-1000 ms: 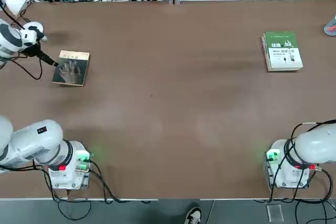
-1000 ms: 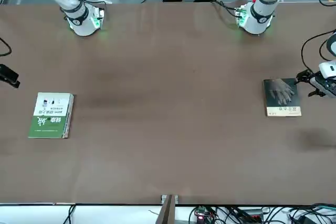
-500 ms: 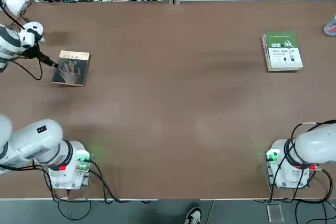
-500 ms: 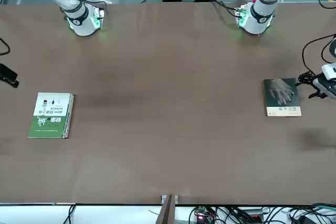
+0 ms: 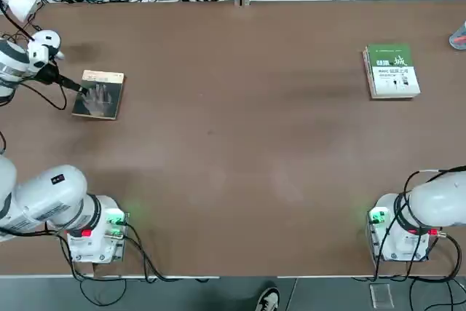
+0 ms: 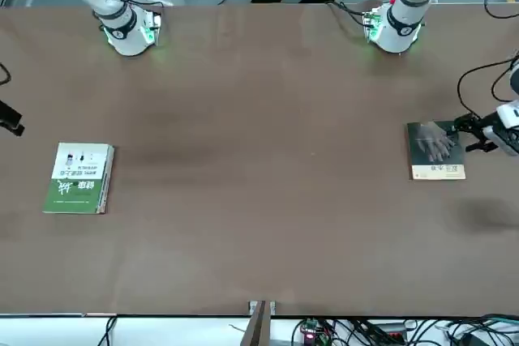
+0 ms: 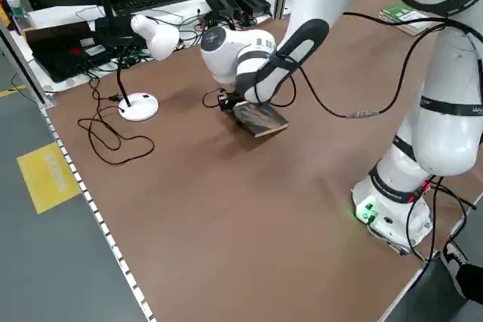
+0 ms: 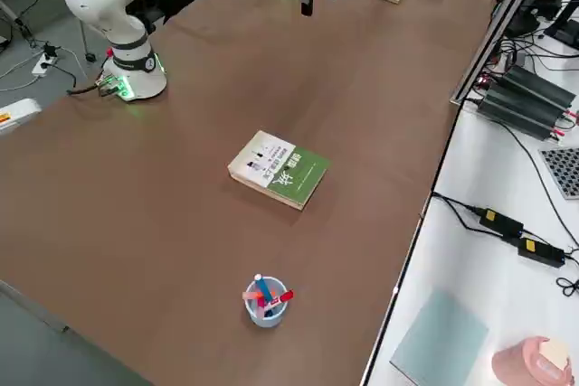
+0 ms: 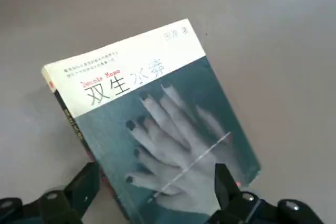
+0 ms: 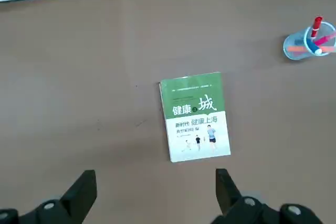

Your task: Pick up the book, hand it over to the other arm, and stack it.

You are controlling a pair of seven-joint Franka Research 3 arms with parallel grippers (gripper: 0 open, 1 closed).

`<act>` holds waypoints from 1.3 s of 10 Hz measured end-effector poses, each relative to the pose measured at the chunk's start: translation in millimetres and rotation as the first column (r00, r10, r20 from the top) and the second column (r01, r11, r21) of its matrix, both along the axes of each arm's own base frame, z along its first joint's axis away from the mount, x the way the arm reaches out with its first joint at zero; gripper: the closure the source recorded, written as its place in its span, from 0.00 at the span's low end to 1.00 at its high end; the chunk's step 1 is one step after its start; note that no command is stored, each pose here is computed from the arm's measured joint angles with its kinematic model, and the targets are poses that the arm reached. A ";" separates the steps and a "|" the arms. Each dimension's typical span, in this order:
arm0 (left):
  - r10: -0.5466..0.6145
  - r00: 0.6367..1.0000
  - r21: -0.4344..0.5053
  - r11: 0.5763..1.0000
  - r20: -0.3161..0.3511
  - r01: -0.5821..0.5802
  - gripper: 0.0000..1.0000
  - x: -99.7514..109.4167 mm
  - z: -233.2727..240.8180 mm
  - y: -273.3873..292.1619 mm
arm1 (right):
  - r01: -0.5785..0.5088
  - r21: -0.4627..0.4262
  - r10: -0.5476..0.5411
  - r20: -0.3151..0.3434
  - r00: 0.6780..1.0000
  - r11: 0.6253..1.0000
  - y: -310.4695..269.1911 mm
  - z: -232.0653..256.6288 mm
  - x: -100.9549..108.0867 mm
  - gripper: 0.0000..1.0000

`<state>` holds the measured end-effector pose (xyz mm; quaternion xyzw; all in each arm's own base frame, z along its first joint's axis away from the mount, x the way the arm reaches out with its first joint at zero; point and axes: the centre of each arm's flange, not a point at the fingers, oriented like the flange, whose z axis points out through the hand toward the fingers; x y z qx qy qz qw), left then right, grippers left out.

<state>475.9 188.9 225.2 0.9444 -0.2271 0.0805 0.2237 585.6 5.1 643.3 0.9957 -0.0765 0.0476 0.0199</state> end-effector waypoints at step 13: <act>0.146 0.976 -0.109 0.980 -0.164 -0.165 0.03 8.5 -25.0 30.1 | 0.003 0.003 -0.003 0.000 1.000 1.000 -3.2 -0.1 0.1 0.00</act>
